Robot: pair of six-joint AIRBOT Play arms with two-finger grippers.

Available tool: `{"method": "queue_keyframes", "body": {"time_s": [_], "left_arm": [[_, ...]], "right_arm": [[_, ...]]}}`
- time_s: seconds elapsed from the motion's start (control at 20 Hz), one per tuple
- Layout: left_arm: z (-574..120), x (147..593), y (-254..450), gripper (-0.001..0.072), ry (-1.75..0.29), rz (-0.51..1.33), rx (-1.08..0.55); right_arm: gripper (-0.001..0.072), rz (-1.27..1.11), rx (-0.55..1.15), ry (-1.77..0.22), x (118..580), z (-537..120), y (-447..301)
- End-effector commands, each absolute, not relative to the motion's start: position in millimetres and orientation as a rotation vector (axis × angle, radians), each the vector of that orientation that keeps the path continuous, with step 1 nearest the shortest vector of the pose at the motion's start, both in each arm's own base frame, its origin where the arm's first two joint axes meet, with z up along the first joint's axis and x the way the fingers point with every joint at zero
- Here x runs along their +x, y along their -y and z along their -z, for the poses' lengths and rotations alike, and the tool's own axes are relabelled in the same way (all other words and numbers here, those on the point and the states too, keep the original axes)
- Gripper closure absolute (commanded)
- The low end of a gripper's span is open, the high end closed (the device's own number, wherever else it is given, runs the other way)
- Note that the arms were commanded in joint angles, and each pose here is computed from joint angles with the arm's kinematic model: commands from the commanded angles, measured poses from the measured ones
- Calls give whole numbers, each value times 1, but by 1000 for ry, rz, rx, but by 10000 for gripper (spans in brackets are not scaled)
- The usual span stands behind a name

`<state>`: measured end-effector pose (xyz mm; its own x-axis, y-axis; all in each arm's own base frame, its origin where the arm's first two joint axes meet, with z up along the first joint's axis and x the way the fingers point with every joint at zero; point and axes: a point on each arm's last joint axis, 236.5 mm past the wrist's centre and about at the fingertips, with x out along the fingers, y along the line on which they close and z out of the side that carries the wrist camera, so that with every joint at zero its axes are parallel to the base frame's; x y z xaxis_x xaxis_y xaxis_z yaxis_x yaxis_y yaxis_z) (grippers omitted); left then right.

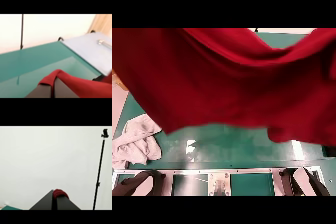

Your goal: Fold the shirts.

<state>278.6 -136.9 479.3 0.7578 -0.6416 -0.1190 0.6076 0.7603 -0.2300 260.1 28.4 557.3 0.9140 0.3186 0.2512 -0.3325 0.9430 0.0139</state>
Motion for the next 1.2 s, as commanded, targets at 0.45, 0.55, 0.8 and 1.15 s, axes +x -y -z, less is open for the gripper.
{"method": "queue_keyframes", "body": {"time_s": [0.45, 0.55, 0.8, 1.15], "left_arm": [[-87, 517, 137, 688, -927, 613, -475], [-42, 543, 135, 688, -949, 564, -574], [-24, 589, 125, 688, -862, 503, -617], [6, 563, 121, 688, -1009, 509, -511]], "right_arm": [[695, -163, 659, -429, 509, -142, 81], [695, -135, 740, -497, 536, -88, 94], [695, -127, 869, -544, 579, -39, 108], [697, -158, 774, -718, 547, -10, 120]]}}
